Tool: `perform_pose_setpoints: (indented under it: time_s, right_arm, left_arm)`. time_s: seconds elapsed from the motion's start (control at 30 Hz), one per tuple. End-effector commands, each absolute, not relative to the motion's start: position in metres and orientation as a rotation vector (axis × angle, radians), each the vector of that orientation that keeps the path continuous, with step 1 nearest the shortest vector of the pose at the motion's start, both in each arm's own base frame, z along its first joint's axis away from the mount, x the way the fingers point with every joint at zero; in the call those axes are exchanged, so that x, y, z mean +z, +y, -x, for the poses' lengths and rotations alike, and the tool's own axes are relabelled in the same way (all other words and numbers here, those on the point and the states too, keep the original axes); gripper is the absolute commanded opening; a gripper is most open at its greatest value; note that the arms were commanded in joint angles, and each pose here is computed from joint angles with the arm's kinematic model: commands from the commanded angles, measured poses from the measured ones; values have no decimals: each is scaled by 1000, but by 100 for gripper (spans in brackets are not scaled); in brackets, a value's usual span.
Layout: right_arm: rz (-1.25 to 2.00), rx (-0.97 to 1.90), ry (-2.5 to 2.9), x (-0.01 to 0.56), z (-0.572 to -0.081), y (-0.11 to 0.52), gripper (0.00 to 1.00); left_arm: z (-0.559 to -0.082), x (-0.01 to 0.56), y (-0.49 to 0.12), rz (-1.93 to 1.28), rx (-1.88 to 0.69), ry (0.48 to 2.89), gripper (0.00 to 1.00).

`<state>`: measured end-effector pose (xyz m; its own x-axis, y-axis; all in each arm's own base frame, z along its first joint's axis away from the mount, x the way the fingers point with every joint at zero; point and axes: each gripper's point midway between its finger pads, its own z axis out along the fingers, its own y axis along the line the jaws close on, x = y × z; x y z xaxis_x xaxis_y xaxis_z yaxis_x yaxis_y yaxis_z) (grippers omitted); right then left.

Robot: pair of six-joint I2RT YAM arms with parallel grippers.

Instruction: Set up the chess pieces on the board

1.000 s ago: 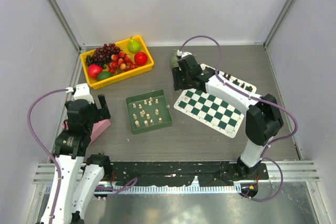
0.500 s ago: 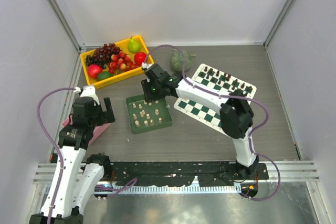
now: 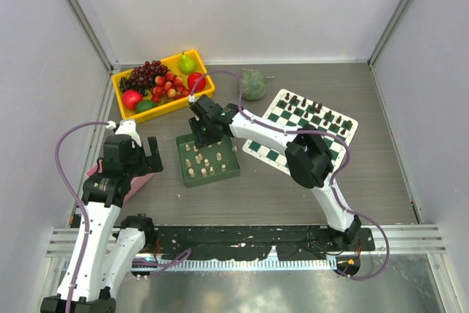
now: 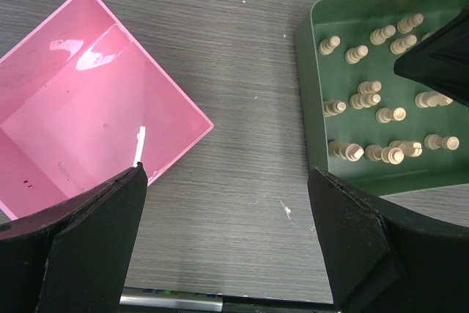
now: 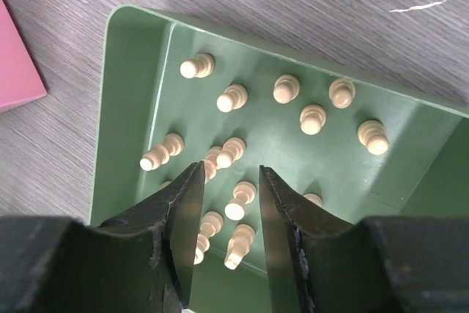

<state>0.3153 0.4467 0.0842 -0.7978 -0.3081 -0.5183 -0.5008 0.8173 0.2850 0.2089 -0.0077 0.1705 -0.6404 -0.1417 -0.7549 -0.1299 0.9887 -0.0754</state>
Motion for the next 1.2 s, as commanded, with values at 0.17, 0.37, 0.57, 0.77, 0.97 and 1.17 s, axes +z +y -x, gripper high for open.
perform_pose_setpoints:
  time_s: [0.17, 0.37, 0.57, 0.77, 0.97, 1.17]
  right_arm:
    - [598, 620, 2539, 93, -302, 467, 41]
    - [573, 602, 2555, 84, -301, 468, 41]
    - [537, 586, 2566, 77, -304, 468, 41]
    - [495, 533, 2562, 70, -310, 465, 40]
    - [481, 539, 2569, 67, -310, 466, 40]
    - [482, 535, 2577, 61, -310, 467, 40]
  left_arm:
    - [-214, 180, -11, 168, -44, 2242, 100]
    - [-214, 179, -12, 165, -46, 2245, 100]
    - [-214, 179, -12, 166, -49, 2247, 100]
    - [-215, 177, -13, 162, -51, 2257, 99]
    - [-214, 178, -14, 159, -57, 2253, 100]
    - [-214, 178, -13, 158, -55, 2253, 100]
